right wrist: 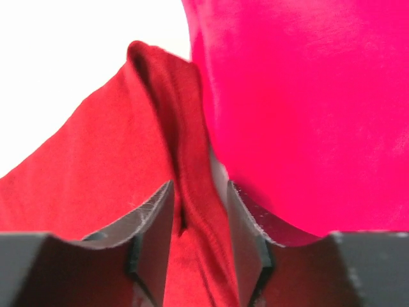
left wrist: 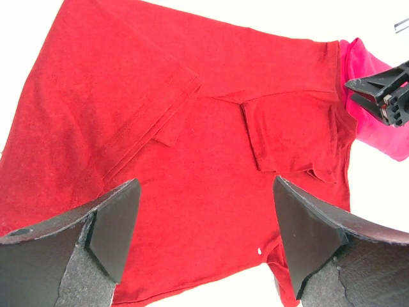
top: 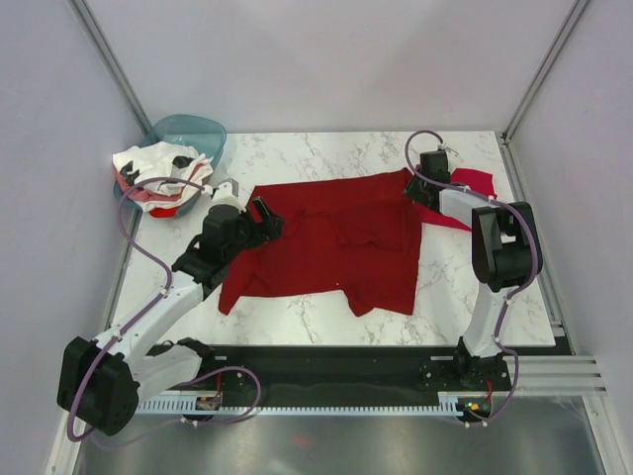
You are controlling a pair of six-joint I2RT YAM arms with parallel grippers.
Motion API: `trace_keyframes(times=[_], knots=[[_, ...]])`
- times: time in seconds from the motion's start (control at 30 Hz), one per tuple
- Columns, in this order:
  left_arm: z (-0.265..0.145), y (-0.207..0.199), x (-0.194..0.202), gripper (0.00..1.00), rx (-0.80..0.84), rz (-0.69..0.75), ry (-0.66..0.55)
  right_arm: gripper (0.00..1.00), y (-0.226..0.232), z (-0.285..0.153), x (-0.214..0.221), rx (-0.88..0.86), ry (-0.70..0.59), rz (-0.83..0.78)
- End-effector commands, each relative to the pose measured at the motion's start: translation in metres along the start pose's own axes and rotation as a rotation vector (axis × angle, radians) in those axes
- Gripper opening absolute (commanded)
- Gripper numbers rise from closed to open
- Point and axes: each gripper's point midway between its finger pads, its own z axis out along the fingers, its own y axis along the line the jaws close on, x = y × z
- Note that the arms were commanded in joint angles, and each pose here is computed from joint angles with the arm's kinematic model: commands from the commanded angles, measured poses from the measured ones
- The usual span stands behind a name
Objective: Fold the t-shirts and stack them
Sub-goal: Flatten the tshirt out
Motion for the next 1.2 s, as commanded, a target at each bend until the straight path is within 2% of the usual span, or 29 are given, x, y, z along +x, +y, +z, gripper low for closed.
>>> trace_keyframes(times=[0.0, 0.03, 0.3, 0.5, 0.6, 0.67, 0.77, 0.8, 0.97, 1.17], knots=[[0.001, -0.005, -0.007, 0.92, 0.028, 0.029, -0.028, 0.45, -0.006, 0.016, 0.003, -0.013, 0.025, 0.057], [0.001, -0.005, -0.006, 0.92, 0.030, 0.029, -0.025, 0.42, -0.007, 0.019, 0.002, -0.020, 0.036, 0.072], [0.003, -0.005, -0.005, 0.92, 0.024, 0.032, -0.018, 0.38, -0.039, 0.033, 0.011, 0.077, 0.092, 0.122], [0.003, -0.006, -0.005, 0.92, 0.025, 0.032, -0.016, 0.32, -0.091, 0.024, -0.010, 0.197, 0.038, 0.211], [0.003, -0.005, -0.005, 0.92, 0.025, 0.034, -0.014, 0.32, -0.095, 0.015, -0.020, 0.211, 0.005, 0.206], [0.003, -0.007, -0.005, 0.92, 0.030, 0.034, -0.012, 0.37, -0.089, 0.006, -0.031, 0.190, -0.027, 0.191], [0.003, -0.009, -0.003, 0.93, 0.045, 0.045, -0.002, 0.50, -0.078, -0.005, -0.041, 0.178, -0.052, 0.136], [0.002, -0.010, -0.003, 0.94, 0.051, 0.048, 0.000, 0.54, -0.059, -0.010, -0.036, 0.154, -0.055, 0.098], [0.008, -0.008, 0.002, 0.95, 0.043, 0.064, 0.020, 0.57, -0.041, -0.041, -0.051, 0.143, -0.129, 0.039], [0.011, -0.018, 0.007, 0.94, 0.098, 0.086, 0.062, 0.61, -0.010, -0.086, -0.039, 0.053, -0.140, -0.031]])
